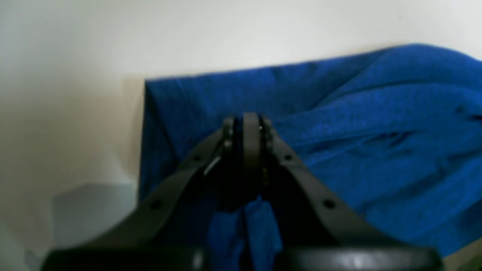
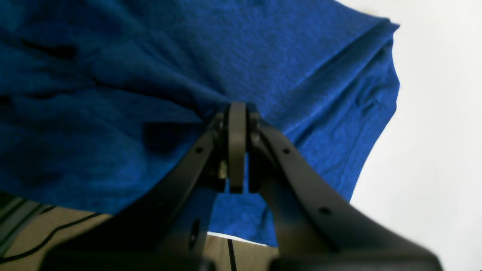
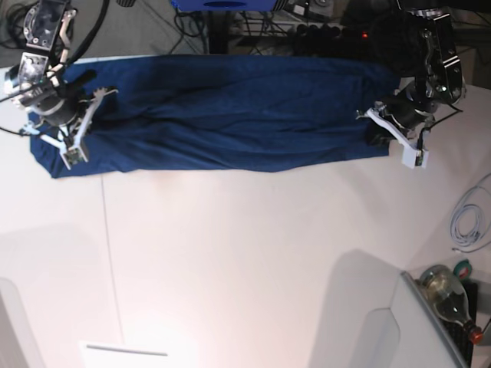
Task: Layout the t-shirt on the table in an organized manner, then fold the t-shirt properly
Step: 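Lay the folded edge down with both grippers and release, then grasp the shirt end with the left gripper and lift it, then fold the held shirt end with the left gripper toward the right gripper, then release the shirt with the left gripper and raise it away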
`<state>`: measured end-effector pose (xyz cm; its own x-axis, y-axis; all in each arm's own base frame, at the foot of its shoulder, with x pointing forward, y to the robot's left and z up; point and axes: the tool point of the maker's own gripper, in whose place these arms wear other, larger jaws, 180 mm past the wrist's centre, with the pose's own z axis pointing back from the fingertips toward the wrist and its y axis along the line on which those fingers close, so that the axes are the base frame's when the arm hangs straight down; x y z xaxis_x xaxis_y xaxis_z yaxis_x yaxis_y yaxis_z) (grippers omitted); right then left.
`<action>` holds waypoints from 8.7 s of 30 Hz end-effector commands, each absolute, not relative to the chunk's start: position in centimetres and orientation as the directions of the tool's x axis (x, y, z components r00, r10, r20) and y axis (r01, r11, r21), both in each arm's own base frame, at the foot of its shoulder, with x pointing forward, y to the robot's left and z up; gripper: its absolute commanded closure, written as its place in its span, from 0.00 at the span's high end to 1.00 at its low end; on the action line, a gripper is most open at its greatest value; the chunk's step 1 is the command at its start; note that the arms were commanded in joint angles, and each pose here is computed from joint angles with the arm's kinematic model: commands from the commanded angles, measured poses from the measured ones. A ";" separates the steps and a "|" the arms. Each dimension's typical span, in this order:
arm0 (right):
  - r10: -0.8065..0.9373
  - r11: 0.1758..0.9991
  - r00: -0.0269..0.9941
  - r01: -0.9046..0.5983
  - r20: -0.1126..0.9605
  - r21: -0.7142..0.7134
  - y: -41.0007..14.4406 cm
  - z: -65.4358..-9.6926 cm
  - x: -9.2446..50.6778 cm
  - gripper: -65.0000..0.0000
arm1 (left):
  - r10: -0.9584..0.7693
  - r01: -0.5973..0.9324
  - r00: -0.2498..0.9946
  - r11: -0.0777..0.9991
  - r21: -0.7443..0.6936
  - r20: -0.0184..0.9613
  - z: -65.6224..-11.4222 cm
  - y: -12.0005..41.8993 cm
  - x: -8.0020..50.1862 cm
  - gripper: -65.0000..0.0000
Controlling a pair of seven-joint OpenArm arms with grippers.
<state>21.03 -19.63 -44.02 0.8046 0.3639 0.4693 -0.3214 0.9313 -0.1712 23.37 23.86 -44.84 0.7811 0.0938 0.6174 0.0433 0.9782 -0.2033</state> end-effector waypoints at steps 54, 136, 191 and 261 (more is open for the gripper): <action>0.326 0.945 0.866 -0.310 0.379 -0.105 -19.0 -46.6 17.4 0.09 | -0.097 0.158 0.804 0.986 -0.053 0.587 -45.6 24.6 24.7 0.00; 0.262 0.965 0.784 -0.195 0.563 -0.177 -21.3 -42.1 20.8 0.61 | 0.244 -0.035 0.671 0.954 -0.299 0.700 -44.7 31.3 24.6 0.00; 0.262 0.964 0.783 -0.189 0.564 -0.186 -21.7 -41.9 20.9 0.61 | 0.065 0.393 0.738 0.768 -0.506 0.672 -42.9 -1.3 24.0 0.00; 0.563 0.792 0.557 -0.574 0.611 -0.207 -8.9 -39.2 22.3 0.28 | 0.467 -0.348 0.607 0.884 -0.313 0.643 -45.1 32.8 18.4 0.00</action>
